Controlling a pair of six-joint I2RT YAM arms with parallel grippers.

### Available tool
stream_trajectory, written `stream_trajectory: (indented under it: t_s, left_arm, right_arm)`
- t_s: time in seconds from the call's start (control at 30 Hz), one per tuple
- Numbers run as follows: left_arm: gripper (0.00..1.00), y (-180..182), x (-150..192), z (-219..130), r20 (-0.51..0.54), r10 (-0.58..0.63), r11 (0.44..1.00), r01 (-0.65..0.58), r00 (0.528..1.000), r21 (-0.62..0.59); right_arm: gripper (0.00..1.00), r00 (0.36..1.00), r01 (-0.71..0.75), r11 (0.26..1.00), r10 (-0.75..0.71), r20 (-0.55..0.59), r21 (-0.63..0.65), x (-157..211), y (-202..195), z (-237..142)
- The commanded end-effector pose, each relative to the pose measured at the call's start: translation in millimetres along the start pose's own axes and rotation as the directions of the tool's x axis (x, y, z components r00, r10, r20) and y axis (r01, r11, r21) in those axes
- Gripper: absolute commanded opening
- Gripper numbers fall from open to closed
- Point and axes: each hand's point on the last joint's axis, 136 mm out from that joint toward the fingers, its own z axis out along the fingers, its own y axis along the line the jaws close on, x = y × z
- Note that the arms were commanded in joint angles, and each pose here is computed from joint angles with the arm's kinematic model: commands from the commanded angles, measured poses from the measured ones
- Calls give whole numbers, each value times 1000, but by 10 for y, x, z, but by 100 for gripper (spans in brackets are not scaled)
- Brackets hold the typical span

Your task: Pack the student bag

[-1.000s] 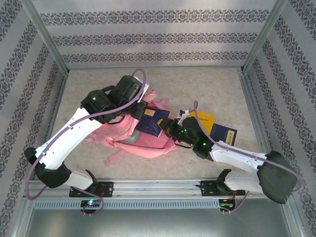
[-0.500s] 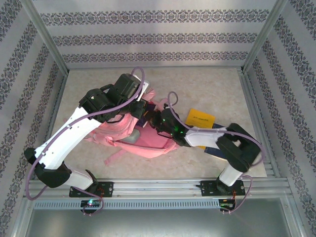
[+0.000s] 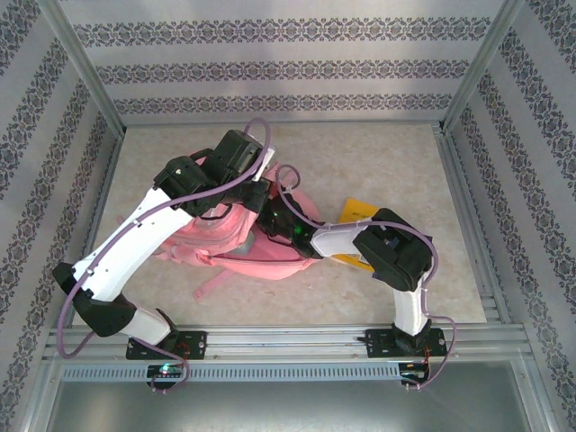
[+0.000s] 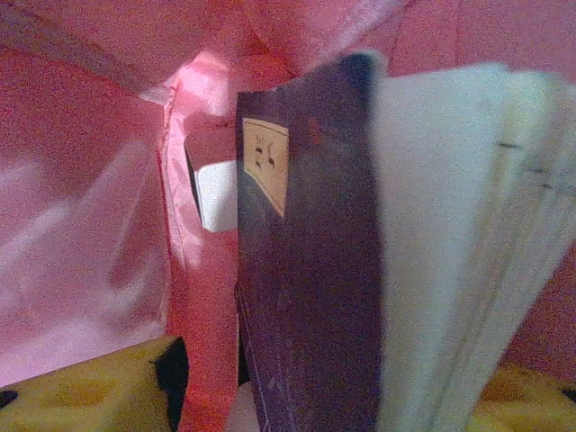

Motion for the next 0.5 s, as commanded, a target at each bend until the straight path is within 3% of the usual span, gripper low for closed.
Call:
stream_trajectory:
  t_s: [0.0,0.2,0.47]
  left_arm:
    - [0,55,-220,-1,94,-33,999,31,995,17]
    - [0,143,-137,203,68,-62,998,61,996,7]
    - [0,184,-66,378,46,-74,997,74,996,-1]
  right_arm:
    - [71,998,61,997,-60,30,-38,-65,230,-221]
    - [81,993,117,993,-117,-10,33,-20,75,-493]
    - [80,989,151,980,-148,-31,133,-40,-298,-869]
